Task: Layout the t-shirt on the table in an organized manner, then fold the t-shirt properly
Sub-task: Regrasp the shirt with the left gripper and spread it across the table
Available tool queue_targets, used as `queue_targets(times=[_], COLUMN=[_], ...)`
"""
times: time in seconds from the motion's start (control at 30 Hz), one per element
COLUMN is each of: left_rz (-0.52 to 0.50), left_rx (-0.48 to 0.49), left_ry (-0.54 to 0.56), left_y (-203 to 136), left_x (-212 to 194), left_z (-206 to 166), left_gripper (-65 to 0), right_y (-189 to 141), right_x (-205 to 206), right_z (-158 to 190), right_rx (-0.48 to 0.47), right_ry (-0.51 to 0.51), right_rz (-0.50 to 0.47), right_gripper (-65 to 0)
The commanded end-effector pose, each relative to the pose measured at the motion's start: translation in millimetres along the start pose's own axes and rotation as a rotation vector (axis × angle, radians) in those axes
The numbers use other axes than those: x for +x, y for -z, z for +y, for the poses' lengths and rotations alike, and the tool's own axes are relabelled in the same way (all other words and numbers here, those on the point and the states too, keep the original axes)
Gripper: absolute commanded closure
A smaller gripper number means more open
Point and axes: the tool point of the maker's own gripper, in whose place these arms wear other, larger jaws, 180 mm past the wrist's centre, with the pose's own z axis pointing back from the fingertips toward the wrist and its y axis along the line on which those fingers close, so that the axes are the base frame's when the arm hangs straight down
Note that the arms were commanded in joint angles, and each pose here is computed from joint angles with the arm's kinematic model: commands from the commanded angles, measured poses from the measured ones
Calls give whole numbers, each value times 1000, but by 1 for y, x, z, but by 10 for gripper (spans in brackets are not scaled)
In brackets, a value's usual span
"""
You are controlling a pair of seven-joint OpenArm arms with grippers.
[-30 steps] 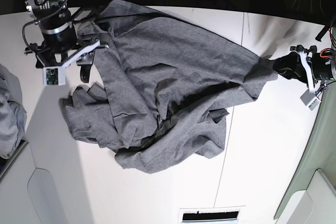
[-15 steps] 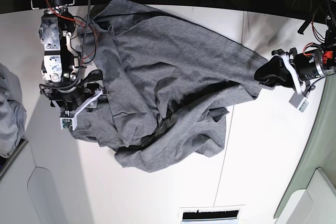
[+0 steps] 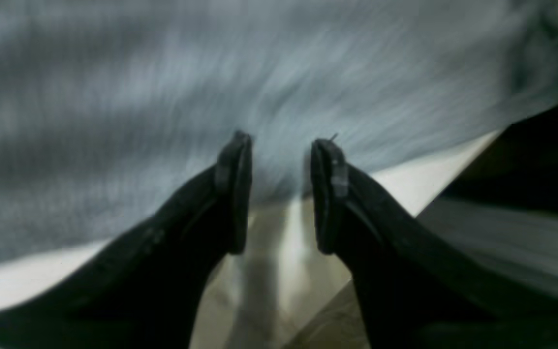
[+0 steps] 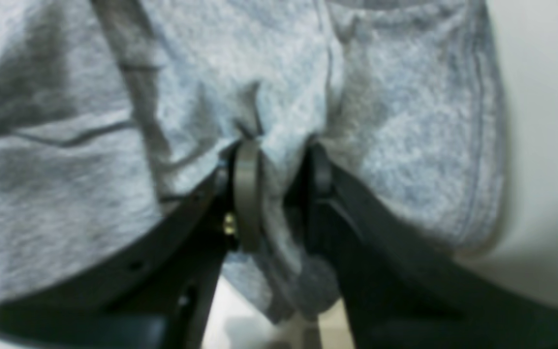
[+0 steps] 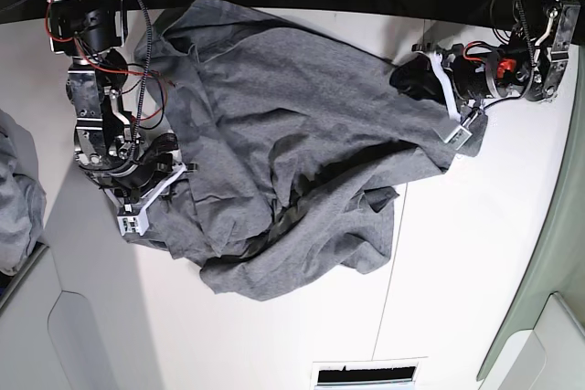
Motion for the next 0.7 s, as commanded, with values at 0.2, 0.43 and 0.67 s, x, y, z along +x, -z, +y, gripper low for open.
queue_targets(times=[0.2, 0.43, 0.67], left_rz=[22, -38, -81], left_rx=[145, 235, 280], left_ry=[-13, 26, 72], left_y=[-20, -46, -63], left_x=[6, 60, 95], left_z=[69, 109, 122], left_gripper=[-230, -230, -230], right_y=[-15, -40, -93], right_x=[4, -9, -3], right_z=[-81, -102, -80], right_rx=[-168, -189, -144], right_ry=[-36, 69, 115], right_rz=[17, -29, -135], right_gripper=[-140, -325, -325])
